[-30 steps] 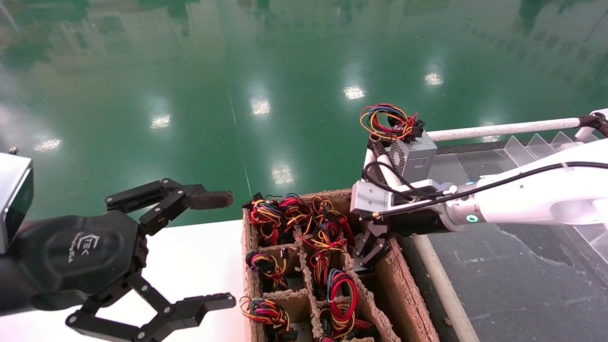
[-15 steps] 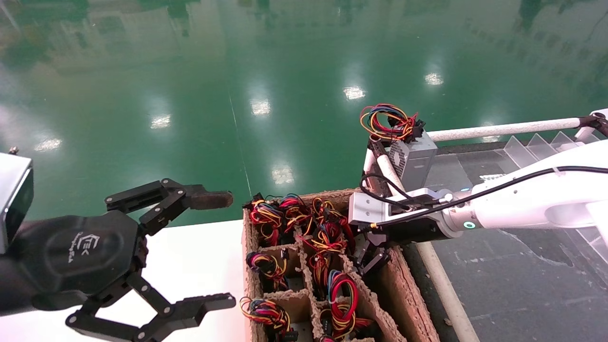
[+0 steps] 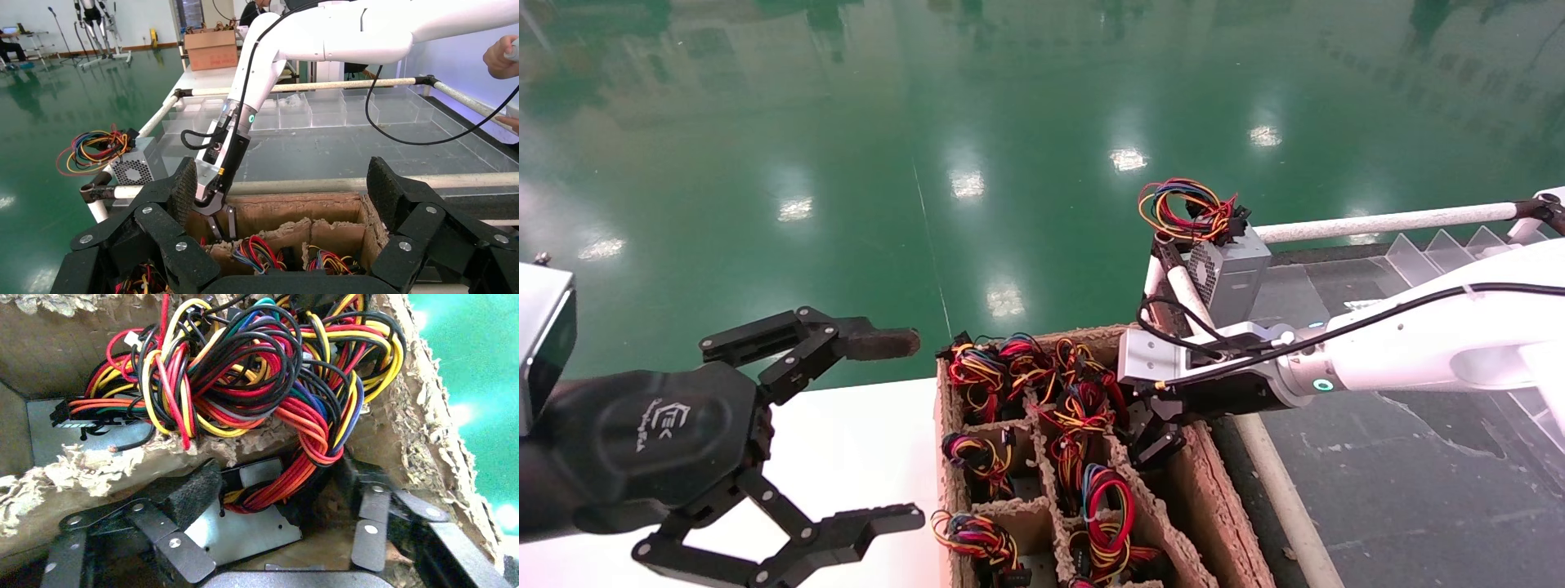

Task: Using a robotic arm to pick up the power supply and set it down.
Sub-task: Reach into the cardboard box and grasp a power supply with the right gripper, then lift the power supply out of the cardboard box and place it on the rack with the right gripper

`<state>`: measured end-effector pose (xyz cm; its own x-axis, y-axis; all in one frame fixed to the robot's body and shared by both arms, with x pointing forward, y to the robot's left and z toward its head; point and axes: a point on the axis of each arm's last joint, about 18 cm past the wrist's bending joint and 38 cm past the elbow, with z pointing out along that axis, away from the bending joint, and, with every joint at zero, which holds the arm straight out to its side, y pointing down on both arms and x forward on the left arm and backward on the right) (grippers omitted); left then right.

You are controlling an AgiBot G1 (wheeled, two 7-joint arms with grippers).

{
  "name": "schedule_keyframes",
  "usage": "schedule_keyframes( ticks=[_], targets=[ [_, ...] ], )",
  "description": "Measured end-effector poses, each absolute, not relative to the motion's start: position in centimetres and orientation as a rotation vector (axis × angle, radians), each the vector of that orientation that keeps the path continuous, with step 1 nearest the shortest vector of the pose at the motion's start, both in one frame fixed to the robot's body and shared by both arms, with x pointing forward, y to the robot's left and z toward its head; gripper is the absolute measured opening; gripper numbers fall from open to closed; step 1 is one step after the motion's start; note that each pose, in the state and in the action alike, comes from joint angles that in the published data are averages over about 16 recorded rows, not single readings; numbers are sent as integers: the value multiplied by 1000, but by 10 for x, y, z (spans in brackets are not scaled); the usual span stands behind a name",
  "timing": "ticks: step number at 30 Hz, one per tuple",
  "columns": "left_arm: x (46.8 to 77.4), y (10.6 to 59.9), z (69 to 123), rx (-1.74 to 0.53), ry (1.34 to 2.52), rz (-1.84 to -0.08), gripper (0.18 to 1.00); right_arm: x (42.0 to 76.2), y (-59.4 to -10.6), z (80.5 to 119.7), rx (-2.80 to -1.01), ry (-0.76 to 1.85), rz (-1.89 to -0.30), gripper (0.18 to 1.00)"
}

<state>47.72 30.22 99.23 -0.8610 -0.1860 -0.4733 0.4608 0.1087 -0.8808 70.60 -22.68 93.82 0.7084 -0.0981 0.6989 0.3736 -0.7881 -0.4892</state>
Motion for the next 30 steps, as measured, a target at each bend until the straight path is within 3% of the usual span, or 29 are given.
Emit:
schedule_keyframes(
  ticks=[19, 30],
  targets=[
    [477, 302, 992, 267, 1920, -1803, 1001, 711, -227, 936, -2285, -203, -996, 324],
    [477, 302, 992, 267, 1920, -1803, 1001, 712, -235, 942, -2234, -165, -1018, 221]
  ],
)
